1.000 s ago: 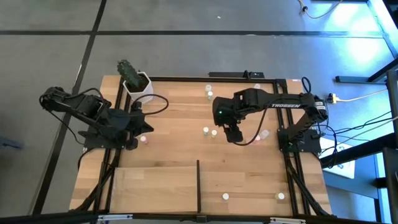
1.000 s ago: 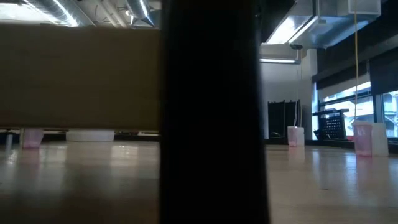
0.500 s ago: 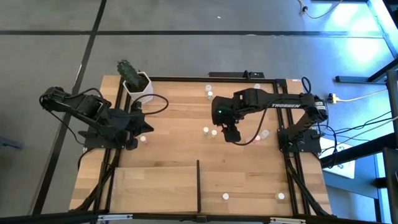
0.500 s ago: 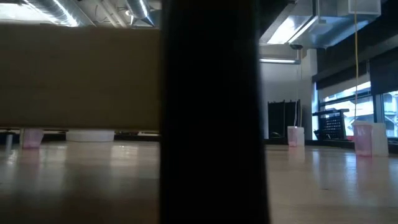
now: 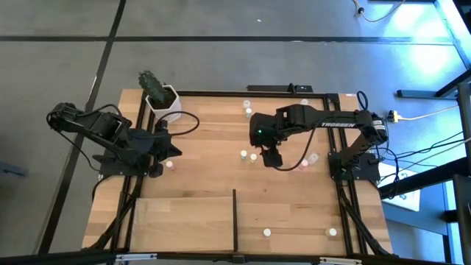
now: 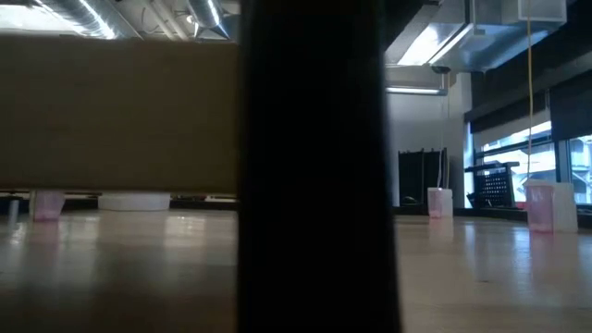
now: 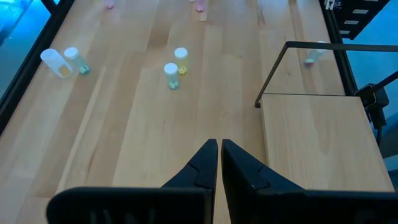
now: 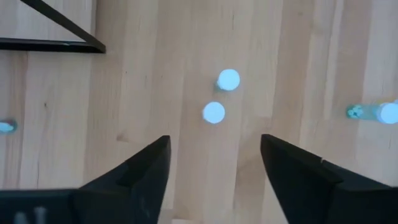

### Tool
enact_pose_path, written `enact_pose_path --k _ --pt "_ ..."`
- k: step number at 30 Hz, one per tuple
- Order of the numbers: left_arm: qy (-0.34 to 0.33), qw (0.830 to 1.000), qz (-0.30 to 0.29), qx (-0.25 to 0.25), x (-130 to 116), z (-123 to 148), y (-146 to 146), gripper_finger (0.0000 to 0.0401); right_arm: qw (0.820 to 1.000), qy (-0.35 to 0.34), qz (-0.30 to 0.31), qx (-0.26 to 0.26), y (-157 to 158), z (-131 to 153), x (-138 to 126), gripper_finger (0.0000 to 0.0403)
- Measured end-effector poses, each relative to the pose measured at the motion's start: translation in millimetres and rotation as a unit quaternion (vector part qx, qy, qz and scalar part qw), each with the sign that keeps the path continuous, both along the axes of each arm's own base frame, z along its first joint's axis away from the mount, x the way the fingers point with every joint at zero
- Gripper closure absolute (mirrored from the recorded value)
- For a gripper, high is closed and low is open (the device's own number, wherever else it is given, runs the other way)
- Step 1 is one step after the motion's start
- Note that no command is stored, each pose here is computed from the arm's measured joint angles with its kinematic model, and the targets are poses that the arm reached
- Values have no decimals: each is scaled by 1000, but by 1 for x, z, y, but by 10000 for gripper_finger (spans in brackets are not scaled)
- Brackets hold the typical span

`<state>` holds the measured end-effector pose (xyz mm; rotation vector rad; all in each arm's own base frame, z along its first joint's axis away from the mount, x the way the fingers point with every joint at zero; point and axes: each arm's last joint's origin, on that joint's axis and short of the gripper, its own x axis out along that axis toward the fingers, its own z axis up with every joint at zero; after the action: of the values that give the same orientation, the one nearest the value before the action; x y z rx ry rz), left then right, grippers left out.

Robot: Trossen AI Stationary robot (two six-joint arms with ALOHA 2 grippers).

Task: Pick and place medicine bottles onto shelf by color

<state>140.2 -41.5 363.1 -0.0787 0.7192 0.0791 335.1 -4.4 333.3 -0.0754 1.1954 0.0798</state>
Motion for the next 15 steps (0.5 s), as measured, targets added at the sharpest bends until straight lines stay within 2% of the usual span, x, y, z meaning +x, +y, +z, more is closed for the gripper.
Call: enact_pose_path --k 6,11,15 --pt "0 1000 0 0 0 0 0 387 1000 -7 -18 4 1 -4 2 86" --pt "0 1000 0 0 0 0 0 387 1000 -8 7 -2 8 -36 8 80" --pt "0 1000 0 0 0 0 0 387 1000 -14 3 -1 8 -61 10 80"
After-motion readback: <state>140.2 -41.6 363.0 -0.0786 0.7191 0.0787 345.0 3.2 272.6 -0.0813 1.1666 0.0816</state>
